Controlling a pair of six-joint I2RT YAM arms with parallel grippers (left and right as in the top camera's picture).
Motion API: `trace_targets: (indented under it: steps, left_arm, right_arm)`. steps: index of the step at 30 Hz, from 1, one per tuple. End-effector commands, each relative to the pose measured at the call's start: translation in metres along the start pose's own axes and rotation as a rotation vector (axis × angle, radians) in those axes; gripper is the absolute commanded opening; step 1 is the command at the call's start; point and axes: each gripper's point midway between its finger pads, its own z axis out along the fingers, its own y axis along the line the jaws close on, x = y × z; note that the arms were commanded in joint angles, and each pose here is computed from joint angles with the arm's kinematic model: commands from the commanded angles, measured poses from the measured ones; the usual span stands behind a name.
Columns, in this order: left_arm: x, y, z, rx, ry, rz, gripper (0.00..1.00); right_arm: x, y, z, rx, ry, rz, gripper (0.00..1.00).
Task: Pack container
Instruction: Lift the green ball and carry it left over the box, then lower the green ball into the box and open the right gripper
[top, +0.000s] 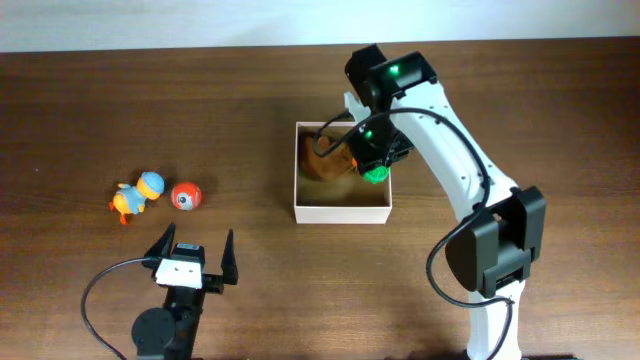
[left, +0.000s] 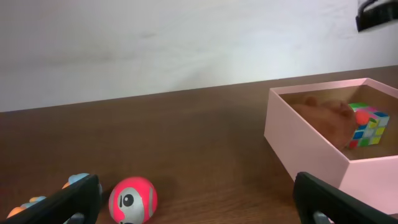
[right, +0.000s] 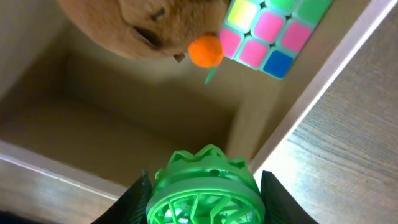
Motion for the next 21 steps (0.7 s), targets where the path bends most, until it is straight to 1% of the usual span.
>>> trace_targets:
  steps: [1, 21]
  left_arm:
    - [0.000, 0.001, 0.000, -0.005, -0.001, 0.019, 0.99]
    - [0.000, 0.001, 0.000, -0.005, -0.001, 0.019, 0.99]
  right_arm:
    - [0.005, -0.001, 0.011, 0.013, 0.023, -0.010, 0.36]
    - [0.004, -0.002, 0.022, 0.013, 0.025, -0.011, 0.36]
